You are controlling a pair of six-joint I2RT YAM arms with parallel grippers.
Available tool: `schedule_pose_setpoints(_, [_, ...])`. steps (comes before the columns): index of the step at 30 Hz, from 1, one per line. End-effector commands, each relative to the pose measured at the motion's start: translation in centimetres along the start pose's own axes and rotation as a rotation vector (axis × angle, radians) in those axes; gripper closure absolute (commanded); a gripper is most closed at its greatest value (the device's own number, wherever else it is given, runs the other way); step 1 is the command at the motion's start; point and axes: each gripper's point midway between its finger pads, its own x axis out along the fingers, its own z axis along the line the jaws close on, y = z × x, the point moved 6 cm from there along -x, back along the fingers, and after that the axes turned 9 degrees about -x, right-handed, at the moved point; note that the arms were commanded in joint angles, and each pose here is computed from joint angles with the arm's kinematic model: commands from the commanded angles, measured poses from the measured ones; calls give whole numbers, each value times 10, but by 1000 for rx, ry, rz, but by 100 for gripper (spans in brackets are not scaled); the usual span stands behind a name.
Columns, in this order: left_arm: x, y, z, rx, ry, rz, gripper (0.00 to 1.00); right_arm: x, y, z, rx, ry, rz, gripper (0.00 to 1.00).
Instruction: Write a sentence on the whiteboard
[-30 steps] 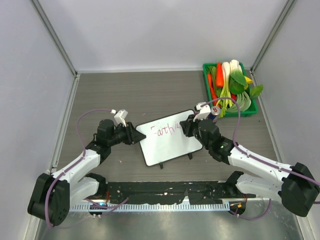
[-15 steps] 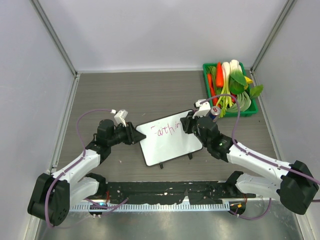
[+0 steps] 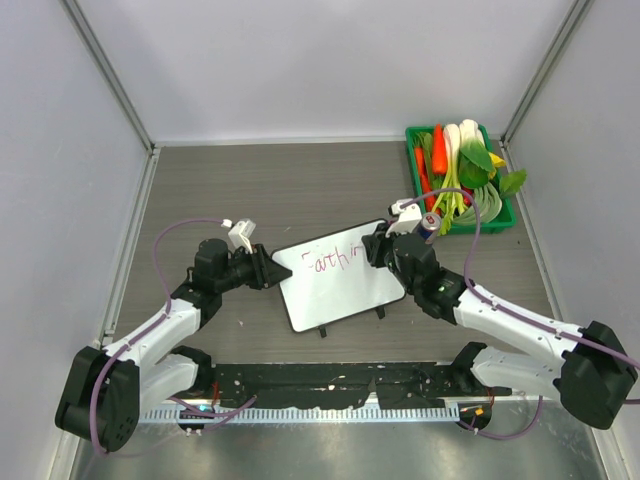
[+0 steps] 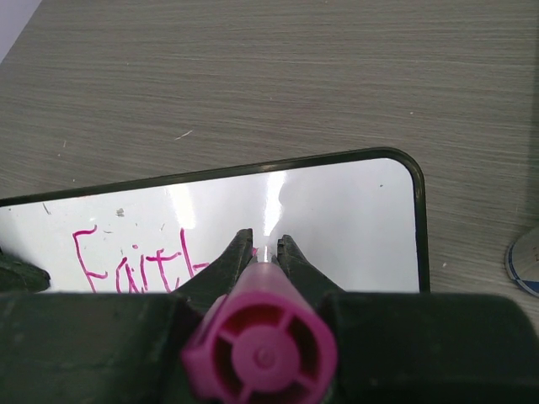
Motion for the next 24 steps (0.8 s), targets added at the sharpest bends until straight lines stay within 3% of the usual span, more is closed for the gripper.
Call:
schedule_pose_setpoints(1, [-1, 0, 18, 49, -82, -31, 100, -4, 7, -7, -13, 31, 16, 98])
schedule_pose_setpoints(15, [-1, 0, 17, 53, -80, -31, 100, -12, 20, -9, -23, 2, 53, 99])
schedule_pose_setpoints(24, [-1, 0, 17, 51, -81, -33, 100, -22, -22, -3, 30, -18, -57, 99])
